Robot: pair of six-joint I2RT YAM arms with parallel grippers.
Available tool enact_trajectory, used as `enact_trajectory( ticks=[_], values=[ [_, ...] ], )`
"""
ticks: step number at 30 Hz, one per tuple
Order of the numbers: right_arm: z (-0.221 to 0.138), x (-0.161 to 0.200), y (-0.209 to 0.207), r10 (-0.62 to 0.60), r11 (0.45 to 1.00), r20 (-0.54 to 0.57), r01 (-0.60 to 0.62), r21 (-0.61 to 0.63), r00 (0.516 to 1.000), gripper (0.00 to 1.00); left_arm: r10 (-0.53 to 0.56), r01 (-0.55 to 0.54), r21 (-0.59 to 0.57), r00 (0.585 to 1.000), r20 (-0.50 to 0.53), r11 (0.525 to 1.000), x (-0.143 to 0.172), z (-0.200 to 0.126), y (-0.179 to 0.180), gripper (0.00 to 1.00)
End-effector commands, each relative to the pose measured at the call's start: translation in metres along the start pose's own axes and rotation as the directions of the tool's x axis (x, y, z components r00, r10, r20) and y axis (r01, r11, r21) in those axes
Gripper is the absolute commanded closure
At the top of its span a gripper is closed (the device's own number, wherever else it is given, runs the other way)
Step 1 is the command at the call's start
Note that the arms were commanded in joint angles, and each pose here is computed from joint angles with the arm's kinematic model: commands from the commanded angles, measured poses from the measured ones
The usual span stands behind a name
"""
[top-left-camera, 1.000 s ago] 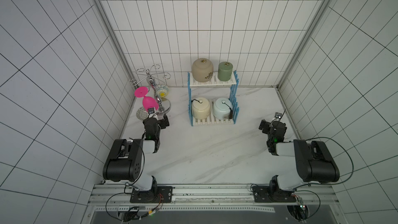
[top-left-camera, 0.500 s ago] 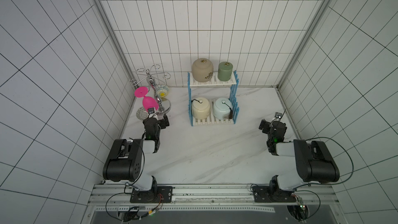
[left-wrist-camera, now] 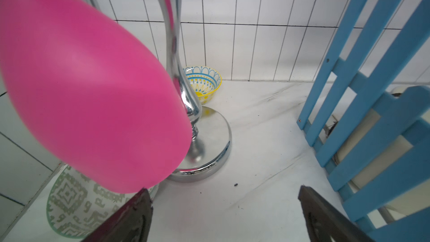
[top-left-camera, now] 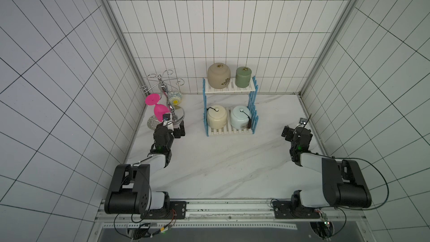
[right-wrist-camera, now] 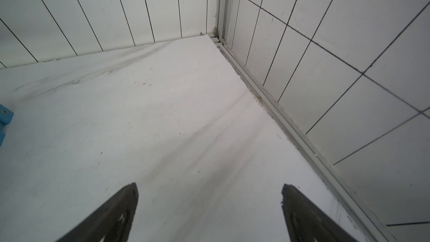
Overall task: Remove the tea canisters from the shelf
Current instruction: Pick up the tea canister from the shelf.
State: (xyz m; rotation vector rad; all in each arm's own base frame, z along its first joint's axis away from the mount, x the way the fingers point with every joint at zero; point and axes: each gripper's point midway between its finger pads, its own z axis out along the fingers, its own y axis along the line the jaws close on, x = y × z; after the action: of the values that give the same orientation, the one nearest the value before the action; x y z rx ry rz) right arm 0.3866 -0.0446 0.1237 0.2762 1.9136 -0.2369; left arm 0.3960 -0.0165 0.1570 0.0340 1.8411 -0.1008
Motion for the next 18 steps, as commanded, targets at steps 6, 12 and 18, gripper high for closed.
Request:
enact_trajectory(
  ticks=[6, 12, 18],
  values=[
    [-0.024, -0.020, -0.016, 0.168, 0.983, -0.077, -0.161, 0.089, 0.983, 0.01, 0.016, 0.014, 0.126, 0.973, -0.229, 0.992, 0.009, -0.030, -0.031, 0.01],
    [-0.051, -0.040, -0.015, 0.380, 0.925, -0.169, -0.373, 0.075, 0.909, 0.01, 0.027, 0.010, 0.124, 0.956, -0.294, 0.992, -0.016, -0.062, -0.038, 0.01],
    [-0.080, -0.064, -0.001, 0.332, 0.937, -0.280, -0.348, -0.007, 0.901, 0.01, 0.003, 0.019, 0.070, 0.954, -0.300, 0.997, -0.053, -0.084, -0.033, 0.01]
  ],
)
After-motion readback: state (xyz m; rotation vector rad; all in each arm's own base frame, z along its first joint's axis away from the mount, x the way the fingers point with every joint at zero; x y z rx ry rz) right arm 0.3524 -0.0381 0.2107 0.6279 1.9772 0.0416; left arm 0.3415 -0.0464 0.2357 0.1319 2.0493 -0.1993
